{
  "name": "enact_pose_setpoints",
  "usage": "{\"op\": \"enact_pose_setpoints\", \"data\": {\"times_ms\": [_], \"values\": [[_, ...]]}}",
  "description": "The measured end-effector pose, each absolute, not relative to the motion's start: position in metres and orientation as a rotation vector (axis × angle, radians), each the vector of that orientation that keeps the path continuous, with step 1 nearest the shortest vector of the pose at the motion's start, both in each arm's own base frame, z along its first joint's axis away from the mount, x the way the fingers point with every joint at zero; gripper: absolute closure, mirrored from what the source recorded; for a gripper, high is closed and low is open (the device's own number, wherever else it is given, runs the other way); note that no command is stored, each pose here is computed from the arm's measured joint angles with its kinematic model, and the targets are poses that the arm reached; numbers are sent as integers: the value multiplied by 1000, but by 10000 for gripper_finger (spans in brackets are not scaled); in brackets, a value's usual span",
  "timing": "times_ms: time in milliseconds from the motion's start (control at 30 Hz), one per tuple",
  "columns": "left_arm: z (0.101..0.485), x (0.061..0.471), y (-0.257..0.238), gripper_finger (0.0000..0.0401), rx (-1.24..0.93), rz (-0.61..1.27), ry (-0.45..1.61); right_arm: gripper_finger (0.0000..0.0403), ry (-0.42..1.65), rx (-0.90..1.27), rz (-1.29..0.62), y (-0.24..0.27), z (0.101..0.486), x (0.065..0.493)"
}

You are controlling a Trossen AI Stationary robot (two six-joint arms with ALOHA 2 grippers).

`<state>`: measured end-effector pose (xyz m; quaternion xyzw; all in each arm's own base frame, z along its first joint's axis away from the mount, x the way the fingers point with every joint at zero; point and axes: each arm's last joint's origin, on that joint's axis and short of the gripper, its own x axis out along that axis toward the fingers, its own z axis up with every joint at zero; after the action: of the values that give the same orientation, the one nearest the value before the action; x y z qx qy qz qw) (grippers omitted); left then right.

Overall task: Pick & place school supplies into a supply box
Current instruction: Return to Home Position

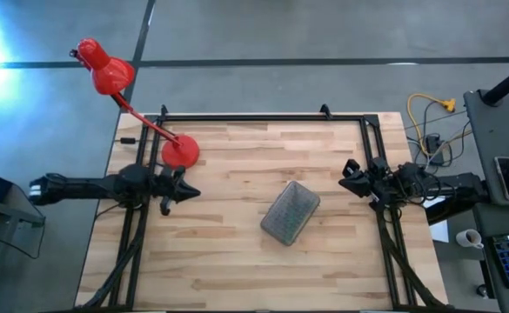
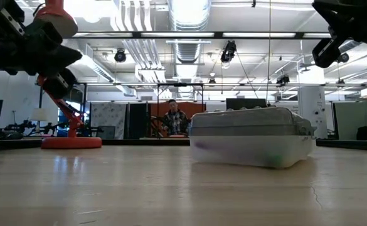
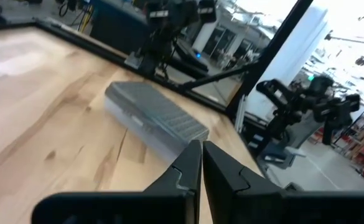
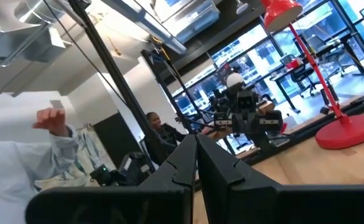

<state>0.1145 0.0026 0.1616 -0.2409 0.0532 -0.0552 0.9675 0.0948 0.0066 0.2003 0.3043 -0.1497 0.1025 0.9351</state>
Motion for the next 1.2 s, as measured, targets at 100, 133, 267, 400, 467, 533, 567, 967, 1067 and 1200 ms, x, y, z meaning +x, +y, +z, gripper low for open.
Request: {"op": "enact_pose_setpoints", "data": {"times_ms": [100, 133, 267, 400, 467, 533, 567, 967, 1067, 1200], "values": [[158, 117, 3, 401, -492, -103, 142, 394, -306, 622, 210, 7, 200, 95], [157, 117, 3, 401, -493, -100, 152, 394, -306, 622, 210, 7, 200, 95], [153, 119, 3, 401, -499, -90, 193, 394, -306, 622, 210, 7, 200, 95], [149, 121, 3, 401, -504, -81, 232, 394, -306, 622, 210, 7, 200, 95], [147, 122, 3, 401, -506, -77, 248, 394, -306, 622, 210, 7, 200, 95], [146, 123, 3, 401, -508, -73, 265, 394, -306, 622, 210, 7, 200, 95], [145, 123, 3, 401, -509, -70, 274, 394, -306, 622, 210, 7, 200, 95], [137, 126, 4, 401, -518, -52, 346, 394, -306, 622, 210, 7, 200, 95], [136, 126, 4, 401, -519, -49, 358, 394, -306, 622, 210, 7, 200, 95], [135, 127, 4, 401, -520, -47, 367, 394, -306, 622, 210, 7, 200, 95]]}}
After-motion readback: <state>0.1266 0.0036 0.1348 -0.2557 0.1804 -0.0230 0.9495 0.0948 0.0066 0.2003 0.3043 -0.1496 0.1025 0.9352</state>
